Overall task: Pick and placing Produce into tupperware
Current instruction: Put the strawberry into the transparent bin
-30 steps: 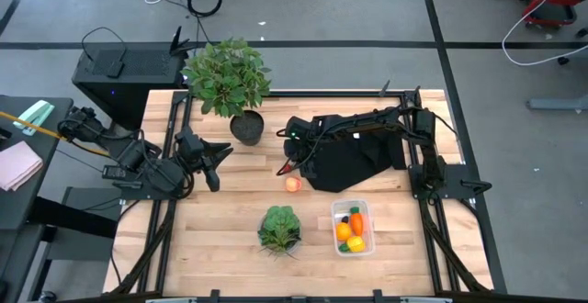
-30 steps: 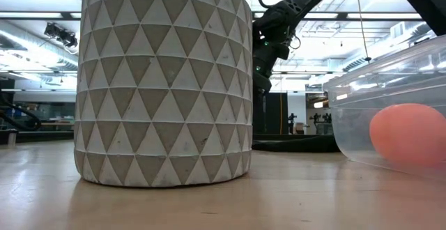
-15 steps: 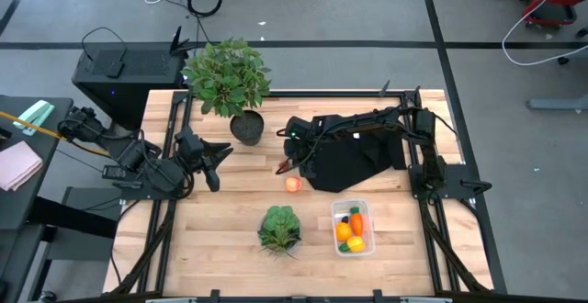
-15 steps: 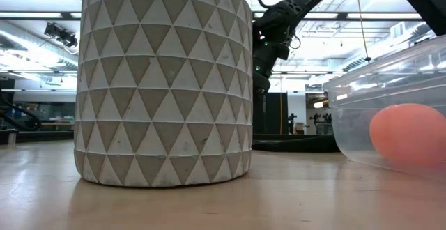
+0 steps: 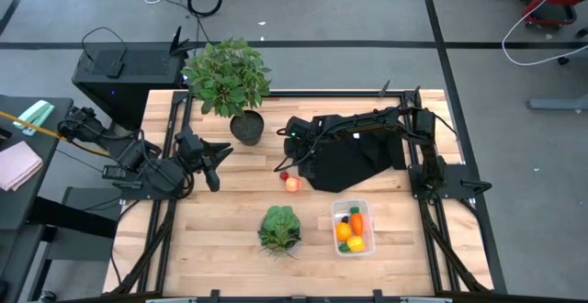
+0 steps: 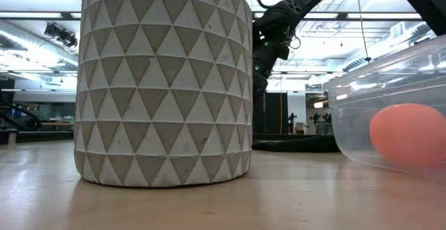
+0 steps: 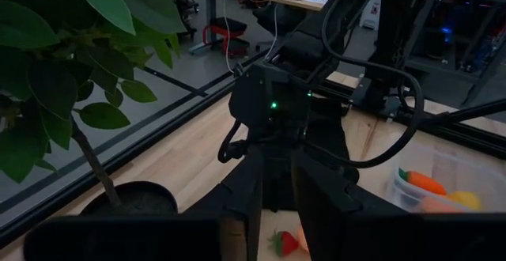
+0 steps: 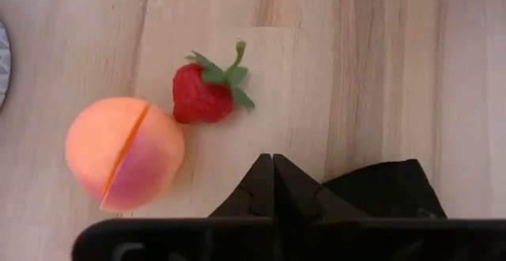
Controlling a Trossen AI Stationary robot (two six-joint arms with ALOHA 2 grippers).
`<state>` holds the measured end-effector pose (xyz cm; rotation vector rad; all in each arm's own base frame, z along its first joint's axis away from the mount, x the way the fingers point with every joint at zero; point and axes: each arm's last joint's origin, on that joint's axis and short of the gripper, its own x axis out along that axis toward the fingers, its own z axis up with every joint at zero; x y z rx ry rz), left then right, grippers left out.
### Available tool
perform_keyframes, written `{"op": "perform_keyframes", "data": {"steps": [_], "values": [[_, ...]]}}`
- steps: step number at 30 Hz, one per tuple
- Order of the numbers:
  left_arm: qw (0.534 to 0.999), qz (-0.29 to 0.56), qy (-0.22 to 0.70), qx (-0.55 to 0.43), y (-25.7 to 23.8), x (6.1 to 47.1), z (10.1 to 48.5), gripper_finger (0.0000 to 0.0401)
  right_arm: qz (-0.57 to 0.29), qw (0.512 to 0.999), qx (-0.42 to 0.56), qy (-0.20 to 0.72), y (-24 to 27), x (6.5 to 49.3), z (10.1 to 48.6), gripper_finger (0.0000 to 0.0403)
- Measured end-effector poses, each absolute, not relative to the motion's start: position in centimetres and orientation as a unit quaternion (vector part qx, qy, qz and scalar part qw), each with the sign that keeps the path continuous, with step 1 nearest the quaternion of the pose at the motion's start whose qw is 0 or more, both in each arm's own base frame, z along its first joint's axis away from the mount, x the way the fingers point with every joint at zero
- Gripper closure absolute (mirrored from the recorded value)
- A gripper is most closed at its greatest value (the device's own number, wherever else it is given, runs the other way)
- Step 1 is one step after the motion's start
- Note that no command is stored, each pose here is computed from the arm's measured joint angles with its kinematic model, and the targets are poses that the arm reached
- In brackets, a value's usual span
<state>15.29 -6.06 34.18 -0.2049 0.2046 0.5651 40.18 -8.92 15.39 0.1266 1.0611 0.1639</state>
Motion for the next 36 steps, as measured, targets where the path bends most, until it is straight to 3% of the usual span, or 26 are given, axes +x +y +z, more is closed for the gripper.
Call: {"op": "perform_keyframes", "data": {"steps": [10,19,25,36], "values": [[0.95,0.278,0.101,-0.101,-6.1,15.3,34.2,0.0328,0.096,0.862,0.085,0.491,-7.5,40.7,15.7,0.0343],[0.95,0.278,0.101,-0.1,-6.1,15.3,34.2,0.0324,0.049,0.865,0.018,0.498,-5.7,41.2,15.6,0.0211],[0.95,0.278,0.101,-0.099,-6.1,15.3,34.2,0.033,0.014,0.864,0.048,0.501,-6.6,41.1,15.5,0.014],[0.95,0.278,0.102,-0.099,-6.1,15.3,34.2,0.0322,0.006,0.867,0.103,0.487,-6.3,41.4,15.7,0.0119]]}}
